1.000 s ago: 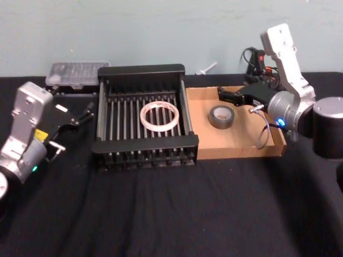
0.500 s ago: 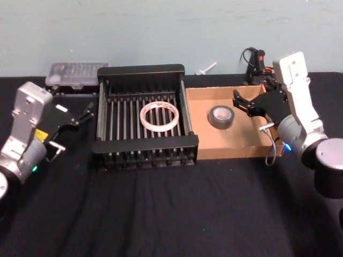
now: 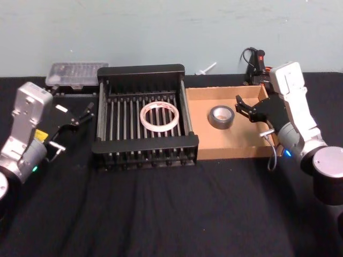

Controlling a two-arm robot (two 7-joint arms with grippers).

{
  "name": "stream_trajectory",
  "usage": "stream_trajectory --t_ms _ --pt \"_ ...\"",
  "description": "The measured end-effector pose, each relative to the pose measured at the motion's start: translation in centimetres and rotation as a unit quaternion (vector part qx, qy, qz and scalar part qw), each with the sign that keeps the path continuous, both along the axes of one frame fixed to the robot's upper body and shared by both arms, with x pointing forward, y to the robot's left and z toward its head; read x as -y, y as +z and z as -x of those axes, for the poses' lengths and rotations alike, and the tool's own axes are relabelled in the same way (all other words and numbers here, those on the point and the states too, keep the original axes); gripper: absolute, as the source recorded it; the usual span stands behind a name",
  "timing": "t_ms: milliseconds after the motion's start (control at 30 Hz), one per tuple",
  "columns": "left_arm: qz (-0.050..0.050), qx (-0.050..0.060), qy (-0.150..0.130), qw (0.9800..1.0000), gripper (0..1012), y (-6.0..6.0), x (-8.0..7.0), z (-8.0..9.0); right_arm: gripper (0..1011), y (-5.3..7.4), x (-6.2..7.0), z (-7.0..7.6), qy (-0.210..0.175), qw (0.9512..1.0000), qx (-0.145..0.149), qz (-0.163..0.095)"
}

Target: Pick up the white tape and place it into the black box , Pick up the silver tape and place it into the brown box.

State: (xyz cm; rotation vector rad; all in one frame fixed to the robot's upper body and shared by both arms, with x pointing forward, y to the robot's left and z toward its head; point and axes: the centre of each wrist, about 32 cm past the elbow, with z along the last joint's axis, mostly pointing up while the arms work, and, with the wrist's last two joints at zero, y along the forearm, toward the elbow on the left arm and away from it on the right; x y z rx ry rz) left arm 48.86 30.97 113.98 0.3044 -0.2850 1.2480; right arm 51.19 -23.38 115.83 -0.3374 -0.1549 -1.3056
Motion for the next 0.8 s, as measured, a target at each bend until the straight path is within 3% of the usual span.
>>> stream_trajectory --t_ms 800 --pt "0.0 0.0 0.0 1.0 1001 0.0 0.0 0.0 1002 0.04 -0.02 -0.01 0.001 1.0 0.0 0.0"
